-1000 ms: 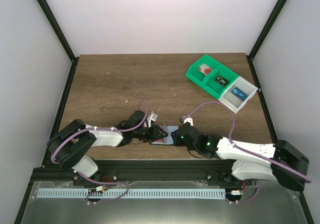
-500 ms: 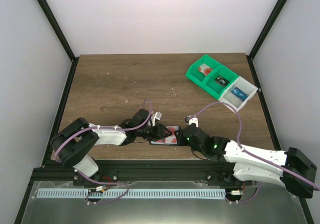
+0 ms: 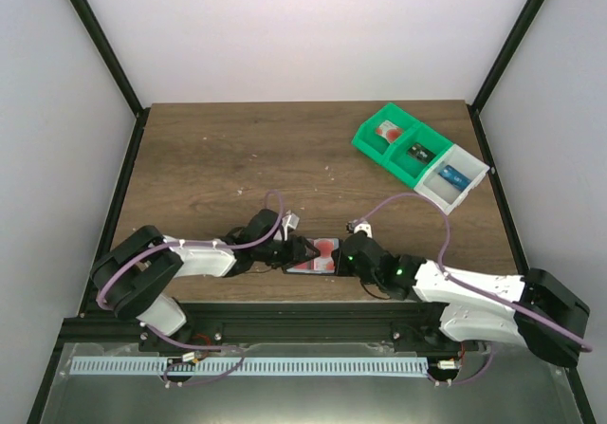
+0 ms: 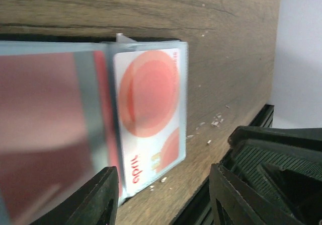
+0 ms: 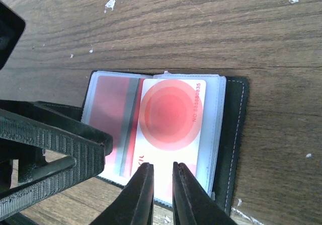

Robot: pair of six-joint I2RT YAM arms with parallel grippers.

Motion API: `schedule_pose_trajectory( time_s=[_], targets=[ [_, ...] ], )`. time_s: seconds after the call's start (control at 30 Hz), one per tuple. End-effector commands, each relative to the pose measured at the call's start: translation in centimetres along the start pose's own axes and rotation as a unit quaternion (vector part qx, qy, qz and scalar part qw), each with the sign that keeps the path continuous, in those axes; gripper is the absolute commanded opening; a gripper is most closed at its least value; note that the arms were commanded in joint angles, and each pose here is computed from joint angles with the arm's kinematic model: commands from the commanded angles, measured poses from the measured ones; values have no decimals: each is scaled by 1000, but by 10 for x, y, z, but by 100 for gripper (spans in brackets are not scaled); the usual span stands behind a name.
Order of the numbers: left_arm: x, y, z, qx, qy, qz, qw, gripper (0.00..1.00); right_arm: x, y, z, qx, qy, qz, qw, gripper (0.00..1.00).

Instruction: Take the credit cards out of the card holder

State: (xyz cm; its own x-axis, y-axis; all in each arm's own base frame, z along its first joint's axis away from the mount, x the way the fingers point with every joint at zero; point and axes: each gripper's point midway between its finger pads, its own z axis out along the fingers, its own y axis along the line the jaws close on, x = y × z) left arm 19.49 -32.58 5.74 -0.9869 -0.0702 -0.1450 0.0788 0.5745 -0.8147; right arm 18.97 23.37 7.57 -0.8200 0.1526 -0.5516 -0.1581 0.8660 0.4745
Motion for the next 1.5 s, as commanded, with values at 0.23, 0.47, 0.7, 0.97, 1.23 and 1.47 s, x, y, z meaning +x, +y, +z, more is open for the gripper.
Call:
schedule_pose_trajectory(
  time_s=[0.23,0.47,0.7,0.97,1.23,1.47],
  targets=[
    [-4,20,-2,-18,-14,0,1000,45,3,-7,21,5,24,7,1000,8],
    [-3,23,1,-20,-8,-1,1000,42,14,-22,33,34,43,12,998,8],
    [-2,29,5,-24,-8,-6,1000,38,27,-35,40,52,60,20,997,8],
    [-2,26,10,-6,-4,-12,1000,31,36,-41,39,50,68,30,996,8],
    [0,20,15,12,4,-13,1000,19,36,-41,39,49,67,30,996,8],
    [3,16,17,26,9,-16,999,7,37,-42,39,50,68,29,996,8]
  ],
)
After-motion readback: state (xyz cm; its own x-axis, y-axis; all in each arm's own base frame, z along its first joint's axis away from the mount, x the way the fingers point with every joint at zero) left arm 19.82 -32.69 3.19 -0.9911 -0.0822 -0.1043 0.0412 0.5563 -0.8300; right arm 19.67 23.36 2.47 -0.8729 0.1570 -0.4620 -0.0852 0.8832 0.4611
